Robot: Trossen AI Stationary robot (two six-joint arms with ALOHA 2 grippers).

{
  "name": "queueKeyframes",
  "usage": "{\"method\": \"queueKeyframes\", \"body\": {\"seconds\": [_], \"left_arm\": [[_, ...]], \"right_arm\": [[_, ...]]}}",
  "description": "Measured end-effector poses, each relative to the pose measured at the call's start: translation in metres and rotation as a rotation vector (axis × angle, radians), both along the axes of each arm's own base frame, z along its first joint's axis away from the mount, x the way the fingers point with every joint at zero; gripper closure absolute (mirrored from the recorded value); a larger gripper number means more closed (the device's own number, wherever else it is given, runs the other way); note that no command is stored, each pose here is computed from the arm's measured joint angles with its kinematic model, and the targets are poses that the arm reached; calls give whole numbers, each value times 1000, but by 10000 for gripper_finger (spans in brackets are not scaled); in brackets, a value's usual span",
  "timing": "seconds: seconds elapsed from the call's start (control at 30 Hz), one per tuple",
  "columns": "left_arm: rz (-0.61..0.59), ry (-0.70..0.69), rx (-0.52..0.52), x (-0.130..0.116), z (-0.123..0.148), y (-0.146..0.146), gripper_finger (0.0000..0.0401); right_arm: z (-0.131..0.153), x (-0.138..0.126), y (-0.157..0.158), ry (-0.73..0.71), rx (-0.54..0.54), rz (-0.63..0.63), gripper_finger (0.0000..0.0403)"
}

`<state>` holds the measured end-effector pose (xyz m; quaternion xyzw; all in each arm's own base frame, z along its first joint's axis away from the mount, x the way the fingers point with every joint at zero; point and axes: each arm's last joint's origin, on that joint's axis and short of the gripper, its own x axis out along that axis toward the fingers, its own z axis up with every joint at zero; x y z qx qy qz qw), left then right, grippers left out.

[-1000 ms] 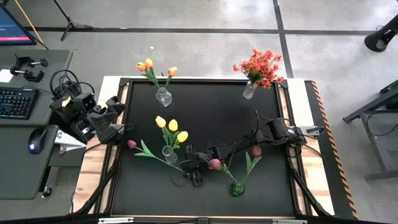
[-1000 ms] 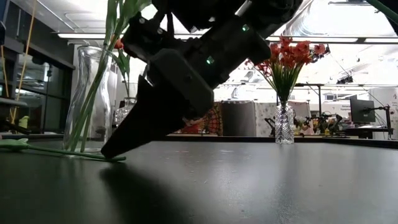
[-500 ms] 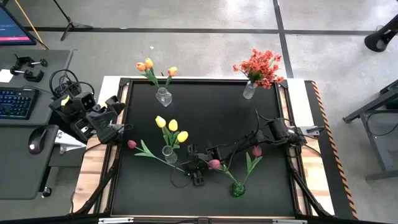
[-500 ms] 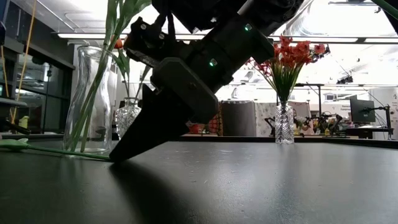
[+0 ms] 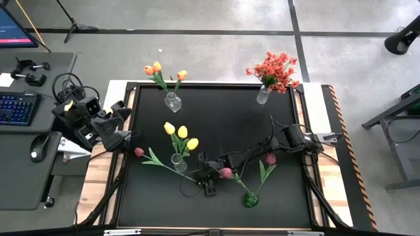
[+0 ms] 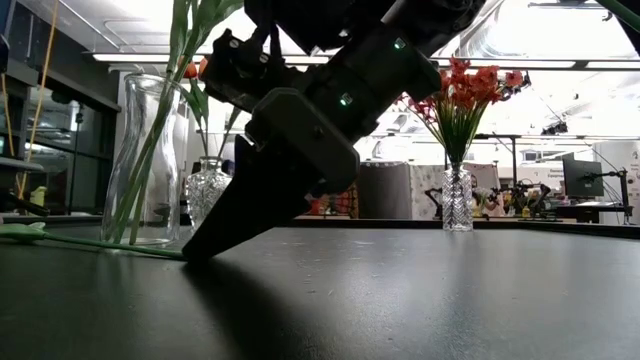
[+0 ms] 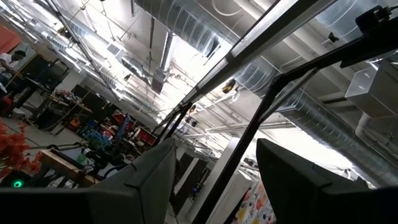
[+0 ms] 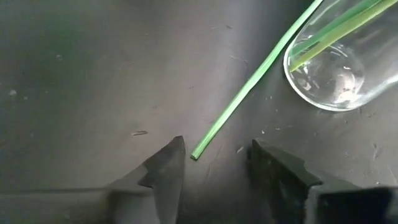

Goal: Sort flowers into vase by color
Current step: Put the dark red flower into the green vase

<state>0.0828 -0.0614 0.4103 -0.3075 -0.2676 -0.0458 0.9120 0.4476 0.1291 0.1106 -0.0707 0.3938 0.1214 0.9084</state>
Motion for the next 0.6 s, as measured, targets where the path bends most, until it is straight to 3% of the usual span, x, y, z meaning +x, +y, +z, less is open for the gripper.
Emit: {"method": "queueKeyframes", "body": {"seconds": [0.23, 0.6], "left_arm": [[0, -7, -8, -2, 1, 2, 192], [12, -23, -2, -7, 3, 7, 192]], "right_arm": [[-1, -4, -1, 57, 10, -73, 383], [12, -11, -9, 119, 56, -156, 402]]}}
